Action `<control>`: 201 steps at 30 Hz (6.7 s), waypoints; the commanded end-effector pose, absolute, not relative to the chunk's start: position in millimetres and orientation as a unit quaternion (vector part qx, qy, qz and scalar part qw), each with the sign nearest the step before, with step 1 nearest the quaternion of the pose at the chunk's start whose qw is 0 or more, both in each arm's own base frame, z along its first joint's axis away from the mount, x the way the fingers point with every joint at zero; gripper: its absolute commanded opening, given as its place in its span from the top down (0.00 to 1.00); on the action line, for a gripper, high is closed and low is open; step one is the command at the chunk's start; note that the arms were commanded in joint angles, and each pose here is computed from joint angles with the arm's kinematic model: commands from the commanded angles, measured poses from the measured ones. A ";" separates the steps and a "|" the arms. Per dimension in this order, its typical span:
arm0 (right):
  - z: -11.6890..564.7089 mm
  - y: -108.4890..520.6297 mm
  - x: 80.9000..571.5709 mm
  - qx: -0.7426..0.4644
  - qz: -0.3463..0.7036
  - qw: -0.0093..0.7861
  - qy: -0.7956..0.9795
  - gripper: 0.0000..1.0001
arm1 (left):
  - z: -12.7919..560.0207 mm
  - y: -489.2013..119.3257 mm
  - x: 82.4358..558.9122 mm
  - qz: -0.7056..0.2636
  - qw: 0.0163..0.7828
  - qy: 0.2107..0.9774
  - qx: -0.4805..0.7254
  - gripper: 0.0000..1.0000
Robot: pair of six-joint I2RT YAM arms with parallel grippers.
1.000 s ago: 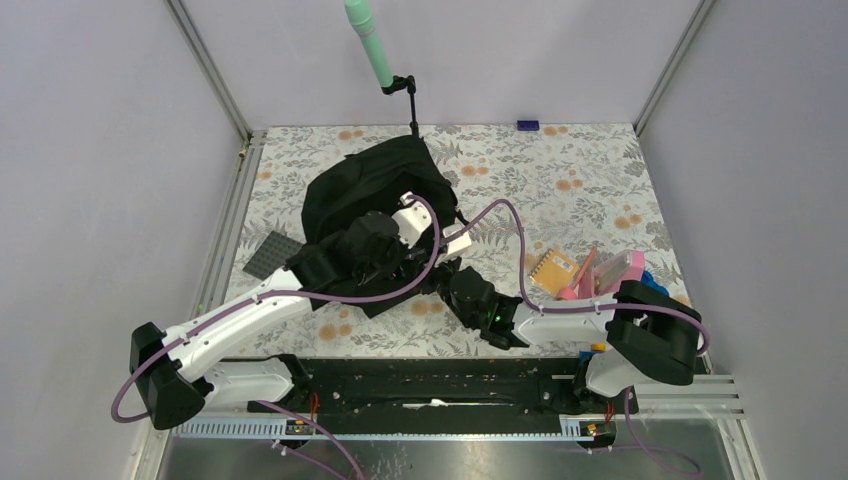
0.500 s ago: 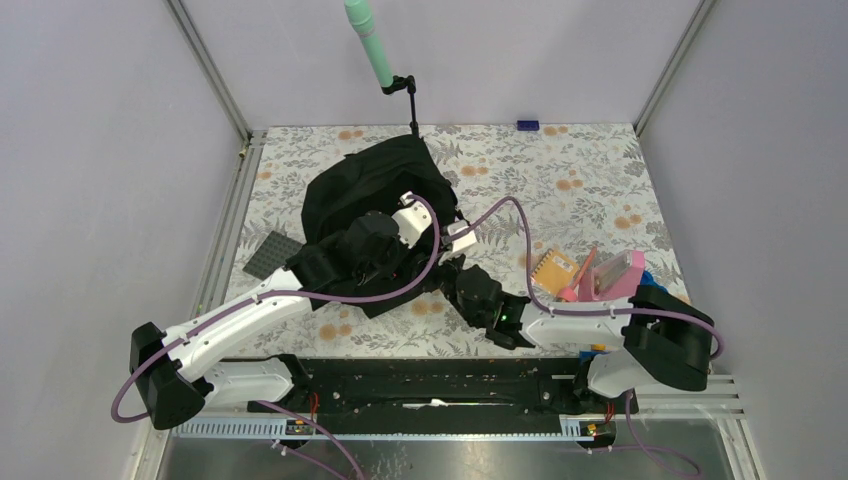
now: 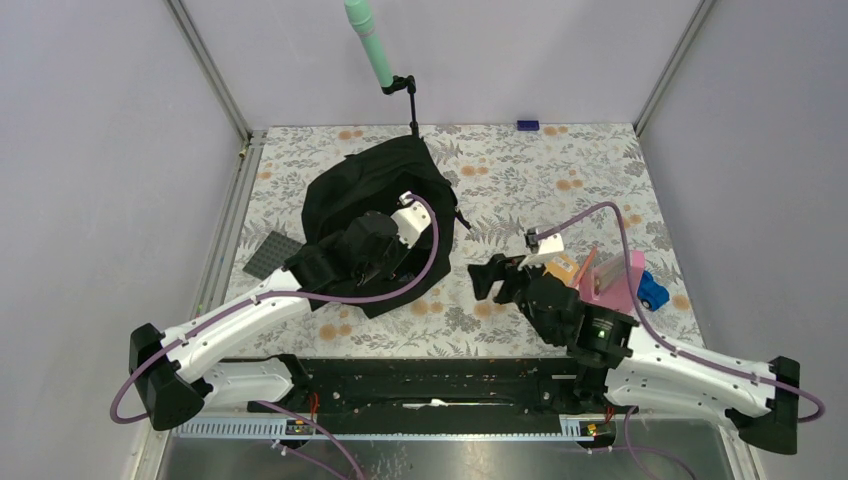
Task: Pack the student bag
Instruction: Pick up the personal item from the center of the board, then place the personal item in the student bag.
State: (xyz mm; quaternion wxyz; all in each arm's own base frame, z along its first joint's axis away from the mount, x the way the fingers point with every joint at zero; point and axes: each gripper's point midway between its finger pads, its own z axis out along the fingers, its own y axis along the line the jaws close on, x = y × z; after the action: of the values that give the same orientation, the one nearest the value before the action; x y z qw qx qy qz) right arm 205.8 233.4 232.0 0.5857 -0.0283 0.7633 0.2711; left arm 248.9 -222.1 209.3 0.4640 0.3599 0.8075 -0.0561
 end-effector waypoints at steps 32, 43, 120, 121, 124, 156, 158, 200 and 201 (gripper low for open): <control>28.7 48.0 180.1 0.267 -0.028 0.295 0.917 0.16 | 230.8 -224.0 249.5 -0.081 0.494 0.796 0.340 1.00; 19.2 67.6 199.9 0.232 -0.014 0.263 0.936 0.33 | 233.1 -222.6 248.4 -0.082 0.497 0.795 0.338 1.00; 276.6 360.3 241.1 -0.135 0.395 0.738 0.531 1.00 | 250.3 -226.8 246.2 -0.187 0.467 0.802 0.322 1.00; 273.4 361.3 242.5 -0.135 0.388 0.739 0.534 1.00 | 250.7 -226.9 246.2 -0.189 0.467 0.802 0.322 1.00; 264.8 365.3 246.0 -0.136 0.376 0.738 0.543 1.00 | 251.2 -226.9 247.1 -0.192 0.466 0.802 0.321 1.00; 218.0 370.5 252.4 -0.121 0.323 0.726 0.595 0.26 | 253.7 -223.6 250.2 -0.197 0.468 0.803 0.312 1.00; 218.9 368.0 251.4 -0.119 0.322 0.727 0.595 0.24 | 253.5 -223.7 250.1 -0.197 0.468 0.803 0.313 1.00; 223.7 353.0 259.5 0.079 0.369 0.652 0.657 1.00 | 257.2 -221.1 250.9 -0.196 0.474 0.801 0.308 1.00; 226.7 357.1 258.3 0.085 0.377 0.649 0.655 1.00 | 257.2 -220.9 251.1 -0.195 0.474 0.801 0.307 1.00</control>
State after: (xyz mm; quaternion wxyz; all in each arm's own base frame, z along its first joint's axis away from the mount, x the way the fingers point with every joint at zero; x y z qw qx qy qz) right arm 254.7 350.2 187.8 0.6547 -0.0190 0.6847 0.3198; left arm 244.1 -217.4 216.4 0.4227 0.3251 0.8276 -0.1752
